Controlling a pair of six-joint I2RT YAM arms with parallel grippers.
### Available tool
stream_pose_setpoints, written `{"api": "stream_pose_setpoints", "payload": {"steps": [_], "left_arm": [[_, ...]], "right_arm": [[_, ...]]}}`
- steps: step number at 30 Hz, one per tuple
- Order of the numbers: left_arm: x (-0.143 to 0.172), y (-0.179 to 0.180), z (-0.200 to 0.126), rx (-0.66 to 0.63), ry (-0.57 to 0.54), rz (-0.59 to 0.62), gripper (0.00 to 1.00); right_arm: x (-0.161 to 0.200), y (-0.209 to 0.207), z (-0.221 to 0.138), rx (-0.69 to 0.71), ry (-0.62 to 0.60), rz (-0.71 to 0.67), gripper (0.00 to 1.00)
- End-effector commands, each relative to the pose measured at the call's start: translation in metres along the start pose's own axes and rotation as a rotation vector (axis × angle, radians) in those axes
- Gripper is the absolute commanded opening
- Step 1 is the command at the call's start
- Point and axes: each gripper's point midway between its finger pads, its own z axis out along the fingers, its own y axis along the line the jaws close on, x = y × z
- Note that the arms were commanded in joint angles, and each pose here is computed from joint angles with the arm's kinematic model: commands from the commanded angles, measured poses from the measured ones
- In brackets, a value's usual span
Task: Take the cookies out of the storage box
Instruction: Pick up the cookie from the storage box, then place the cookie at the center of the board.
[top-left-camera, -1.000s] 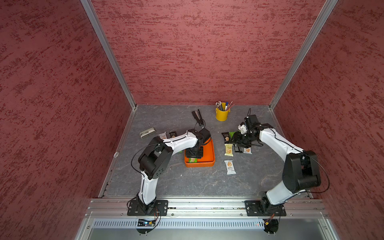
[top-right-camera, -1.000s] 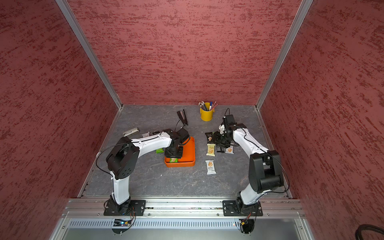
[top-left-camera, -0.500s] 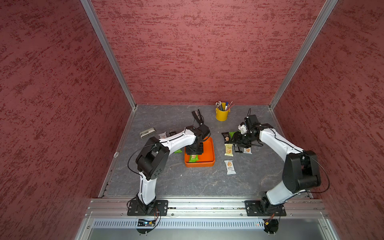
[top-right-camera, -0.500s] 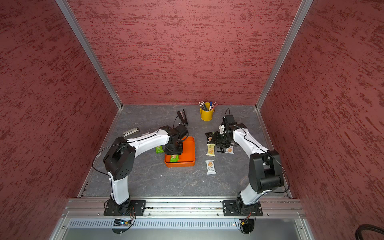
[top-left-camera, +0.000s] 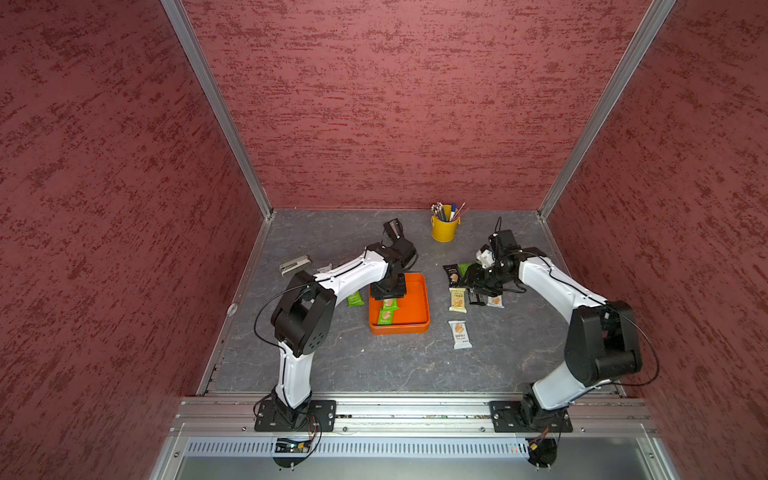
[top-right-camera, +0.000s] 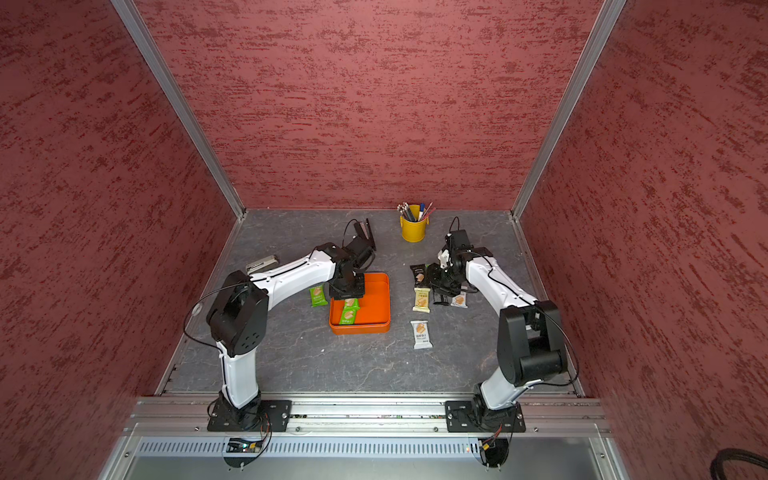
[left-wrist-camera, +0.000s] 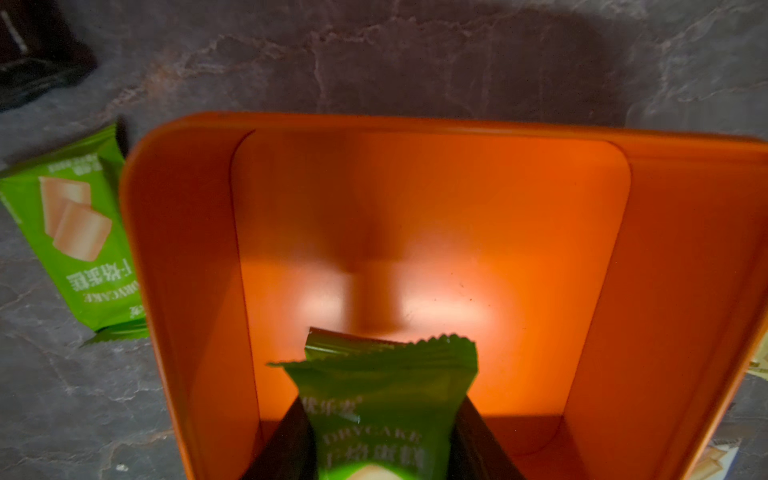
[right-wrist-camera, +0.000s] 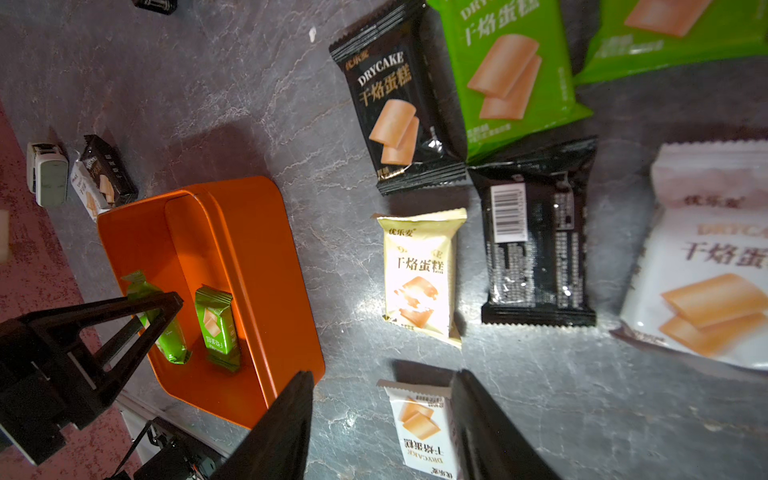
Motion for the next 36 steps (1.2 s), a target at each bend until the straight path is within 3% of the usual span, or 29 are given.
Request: {"api": "stream_pose_setpoints", "payload": {"steps": [1, 11, 19, 27, 36], "left_arm": [[-0.010, -0.007, 0.000, 0.028, -0.010, -0.023, 0.42], [-0.027, -0.002, -0.044, 0.099, -0.079, -0.075, 0.42], [-0.023, 0.060, -0.066, 0.045, -0.105, -0.175, 0.42], [0.003, 0.140, -0.044, -0.053, -0.071, -0.314, 0.42], [0.012, 0.177, -0.005, -0.149, -0.049, -0.335, 0.42]], "right_arm": [[-0.002, -0.003, -0.004, 0.009, -0.024, -0.010, 0.58], [-0.006, 0.002, 0.001, -0.022, -0.017, 0.012, 0.58], [-0.023, 0.009, 0.017, -0.066, -0.022, 0.055, 0.58], [-0.047, 0.012, 0.031, -0.062, -0.024, 0.090, 0.58], [-0.056, 0.012, 0.033, -0.041, -0.019, 0.104, 0.58]]}}
